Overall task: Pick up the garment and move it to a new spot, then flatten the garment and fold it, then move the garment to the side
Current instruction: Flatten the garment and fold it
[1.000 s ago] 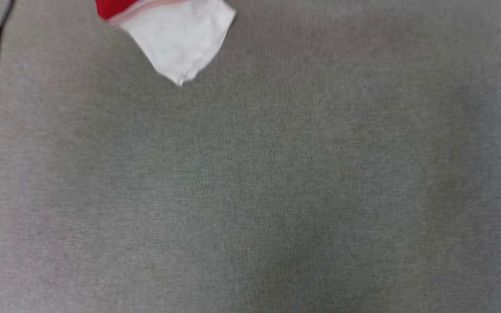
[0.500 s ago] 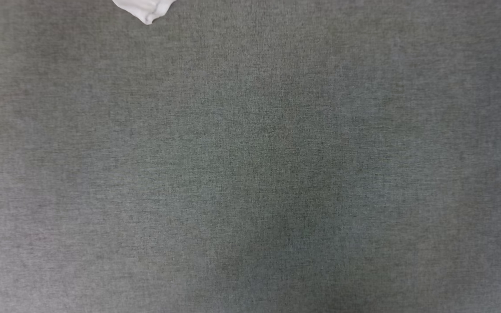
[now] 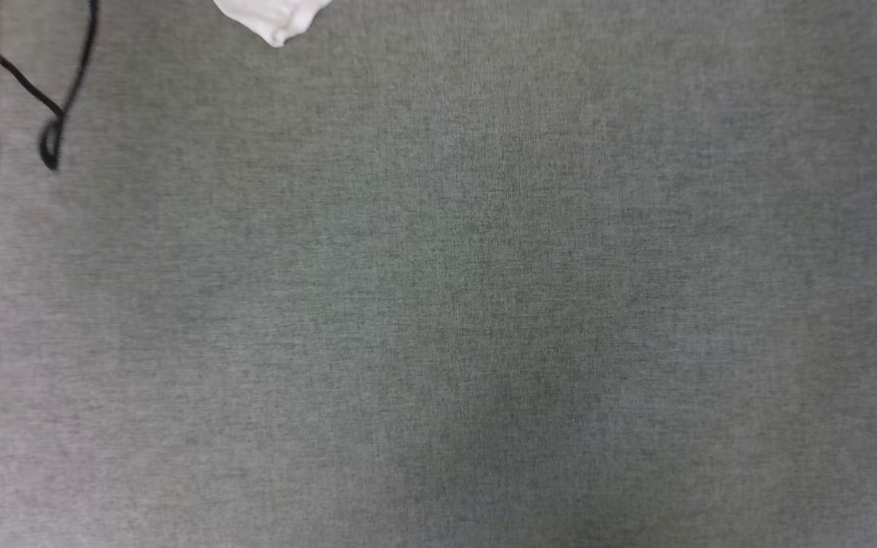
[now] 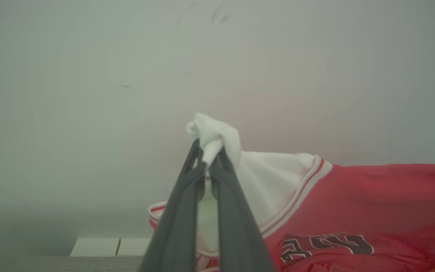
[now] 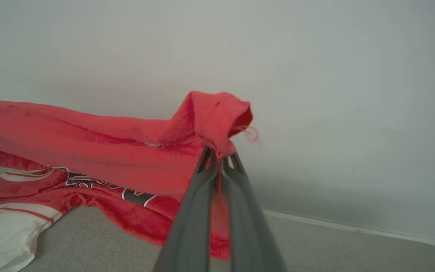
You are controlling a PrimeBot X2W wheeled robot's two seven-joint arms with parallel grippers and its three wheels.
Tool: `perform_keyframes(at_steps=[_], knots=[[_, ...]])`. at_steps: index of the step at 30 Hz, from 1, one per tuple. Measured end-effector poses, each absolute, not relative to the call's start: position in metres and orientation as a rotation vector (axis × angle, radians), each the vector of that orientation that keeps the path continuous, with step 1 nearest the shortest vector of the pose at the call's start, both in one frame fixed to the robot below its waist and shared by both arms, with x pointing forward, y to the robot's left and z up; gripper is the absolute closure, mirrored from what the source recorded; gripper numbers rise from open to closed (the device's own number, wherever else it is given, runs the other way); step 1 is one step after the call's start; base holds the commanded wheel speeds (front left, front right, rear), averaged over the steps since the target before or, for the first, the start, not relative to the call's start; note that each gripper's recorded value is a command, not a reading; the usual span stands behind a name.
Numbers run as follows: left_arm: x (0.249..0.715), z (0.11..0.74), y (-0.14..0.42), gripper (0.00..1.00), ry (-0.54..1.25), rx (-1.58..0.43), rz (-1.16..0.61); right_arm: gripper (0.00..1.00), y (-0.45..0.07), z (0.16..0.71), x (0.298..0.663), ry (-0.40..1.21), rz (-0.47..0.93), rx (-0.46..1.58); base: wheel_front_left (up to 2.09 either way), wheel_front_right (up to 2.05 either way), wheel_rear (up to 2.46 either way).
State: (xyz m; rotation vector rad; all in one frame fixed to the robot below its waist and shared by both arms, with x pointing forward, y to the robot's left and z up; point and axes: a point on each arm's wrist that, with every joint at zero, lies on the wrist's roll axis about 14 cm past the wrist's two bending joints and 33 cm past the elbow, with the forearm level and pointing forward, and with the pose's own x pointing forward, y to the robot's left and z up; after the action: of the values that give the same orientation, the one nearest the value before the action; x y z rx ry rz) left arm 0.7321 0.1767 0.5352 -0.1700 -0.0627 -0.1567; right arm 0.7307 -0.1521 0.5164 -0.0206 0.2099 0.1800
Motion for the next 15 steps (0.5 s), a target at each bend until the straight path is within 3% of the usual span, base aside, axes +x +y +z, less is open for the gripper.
perform_keyframes(at_steps=[5,15], knots=[[0.697,0.518,0.185,1.0,-0.003,-0.198,-0.142,1.0,-0.15,0.492,0.694,0.272,0.195,-0.032,0.0,0.0,0.0],[0.576,0.478,0.192,1.0,0.15,-0.236,-0.127,1.0,-0.15,0.465,0.58,0.38,0.249,-0.032,0.0,0.0,0.0]])
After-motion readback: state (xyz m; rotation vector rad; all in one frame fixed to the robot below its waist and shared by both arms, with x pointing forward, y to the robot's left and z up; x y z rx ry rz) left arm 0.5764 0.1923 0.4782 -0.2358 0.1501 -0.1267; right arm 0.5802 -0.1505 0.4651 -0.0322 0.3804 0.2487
